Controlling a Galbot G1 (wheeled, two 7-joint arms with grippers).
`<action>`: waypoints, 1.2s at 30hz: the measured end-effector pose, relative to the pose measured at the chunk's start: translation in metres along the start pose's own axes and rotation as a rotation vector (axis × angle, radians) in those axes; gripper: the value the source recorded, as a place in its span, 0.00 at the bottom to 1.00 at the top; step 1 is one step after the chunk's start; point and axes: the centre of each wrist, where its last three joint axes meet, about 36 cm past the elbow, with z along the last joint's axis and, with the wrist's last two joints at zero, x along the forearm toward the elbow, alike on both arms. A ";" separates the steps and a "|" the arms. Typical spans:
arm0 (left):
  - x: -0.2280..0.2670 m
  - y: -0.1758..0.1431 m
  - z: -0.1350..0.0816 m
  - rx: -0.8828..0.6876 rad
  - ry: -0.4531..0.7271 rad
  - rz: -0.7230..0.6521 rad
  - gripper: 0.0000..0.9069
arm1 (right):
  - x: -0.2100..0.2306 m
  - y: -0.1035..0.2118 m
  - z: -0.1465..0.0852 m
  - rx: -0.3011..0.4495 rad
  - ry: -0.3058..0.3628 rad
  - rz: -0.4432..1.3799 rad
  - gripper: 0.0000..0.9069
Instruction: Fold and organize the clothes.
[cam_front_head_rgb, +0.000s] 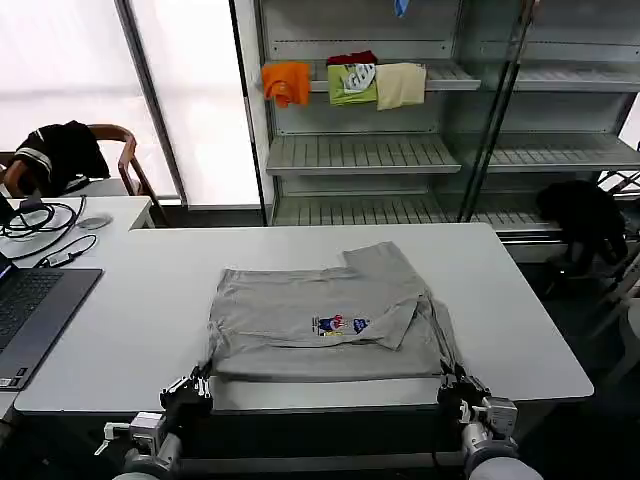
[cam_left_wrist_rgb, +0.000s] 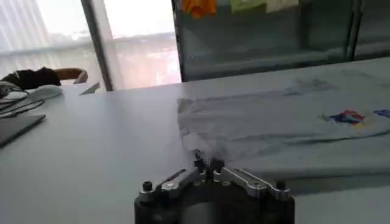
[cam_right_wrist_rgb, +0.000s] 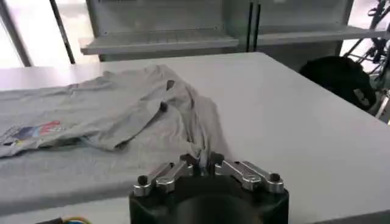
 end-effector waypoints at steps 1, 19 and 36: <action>0.001 -0.001 0.000 0.001 0.000 0.002 1.00 | 0.001 -0.001 -0.001 -0.001 -0.001 0.001 1.00; 0.020 0.008 -0.040 0.015 -0.086 0.023 1.00 | 0.004 -0.021 -0.063 -0.041 -0.172 -0.013 1.00; -0.039 0.042 -0.097 -0.066 -0.196 0.112 1.00 | -0.078 -0.025 -0.147 0.002 -0.332 -0.059 1.00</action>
